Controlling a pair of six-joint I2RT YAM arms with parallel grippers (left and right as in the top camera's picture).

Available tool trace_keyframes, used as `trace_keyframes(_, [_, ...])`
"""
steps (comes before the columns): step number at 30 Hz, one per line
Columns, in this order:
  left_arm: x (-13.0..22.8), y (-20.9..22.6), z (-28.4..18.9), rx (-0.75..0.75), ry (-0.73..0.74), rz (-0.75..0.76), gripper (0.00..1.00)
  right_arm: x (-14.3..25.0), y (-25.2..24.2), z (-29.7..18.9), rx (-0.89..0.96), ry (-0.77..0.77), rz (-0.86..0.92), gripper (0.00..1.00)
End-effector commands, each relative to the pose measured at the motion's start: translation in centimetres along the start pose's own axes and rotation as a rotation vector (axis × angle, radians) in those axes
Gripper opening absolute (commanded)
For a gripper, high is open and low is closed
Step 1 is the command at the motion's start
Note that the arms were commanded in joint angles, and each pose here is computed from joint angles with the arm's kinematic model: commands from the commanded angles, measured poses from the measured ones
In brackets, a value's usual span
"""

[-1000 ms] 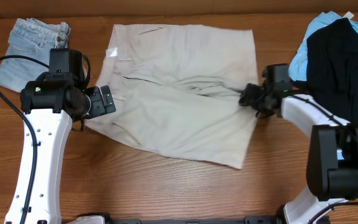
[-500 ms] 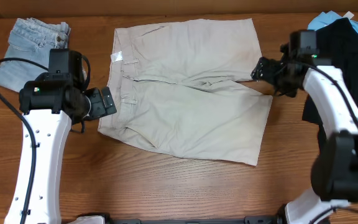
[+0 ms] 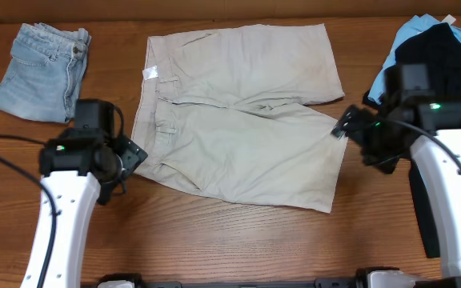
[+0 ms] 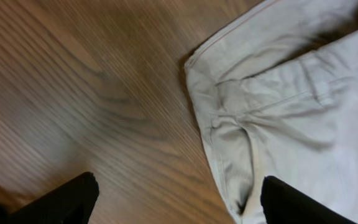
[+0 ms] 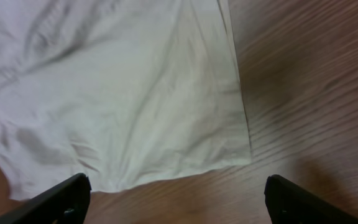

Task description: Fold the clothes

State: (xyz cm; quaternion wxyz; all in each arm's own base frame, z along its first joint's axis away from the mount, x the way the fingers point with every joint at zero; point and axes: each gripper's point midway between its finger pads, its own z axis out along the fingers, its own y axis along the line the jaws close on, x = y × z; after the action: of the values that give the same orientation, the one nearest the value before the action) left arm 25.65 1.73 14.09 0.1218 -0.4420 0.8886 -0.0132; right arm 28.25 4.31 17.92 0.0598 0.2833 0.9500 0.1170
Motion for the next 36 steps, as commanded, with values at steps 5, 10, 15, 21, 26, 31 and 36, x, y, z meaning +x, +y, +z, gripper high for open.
trace_keyframes(5, [1.5,-1.7,7.1,0.035,0.081,-0.182,0.84,3.0,-0.3,4.5,0.083,0.049,0.021,0.96])
trace_keyframes(10, [2.3,-3.2,10.1,0.054,0.158,-0.181,0.79,3.5,-0.8,5.3,0.109,0.053,0.024,0.96])
trace_keyframes(15, [3.3,-2.8,12.4,-0.005,0.211,-0.172,0.76,3.5,-1.0,5.3,0.118,0.051,0.024,0.96])
trace_keyframes(21, [4.4,-2.1,14.4,-0.068,0.253,-0.157,0.75,3.6,-1.0,5.3,0.121,0.054,0.024,0.96])
trace_keyframes(26, [4.8,-1.7,14.9,-0.095,0.269,-0.153,0.55,4.2,-1.5,5.4,0.14,0.076,0.026,0.95])
trace_keyframes(31, [5.1,-1.2,14.8,-0.116,0.28,-0.153,0.36,6.7,-2.8,7.4,0.197,0.136,0.043,0.92])
trace_keyframes(36, [5.6,-0.4,14.6,-0.151,0.301,-0.153,0.15,9.5,-3.9,10.5,0.235,0.173,0.051,0.89])
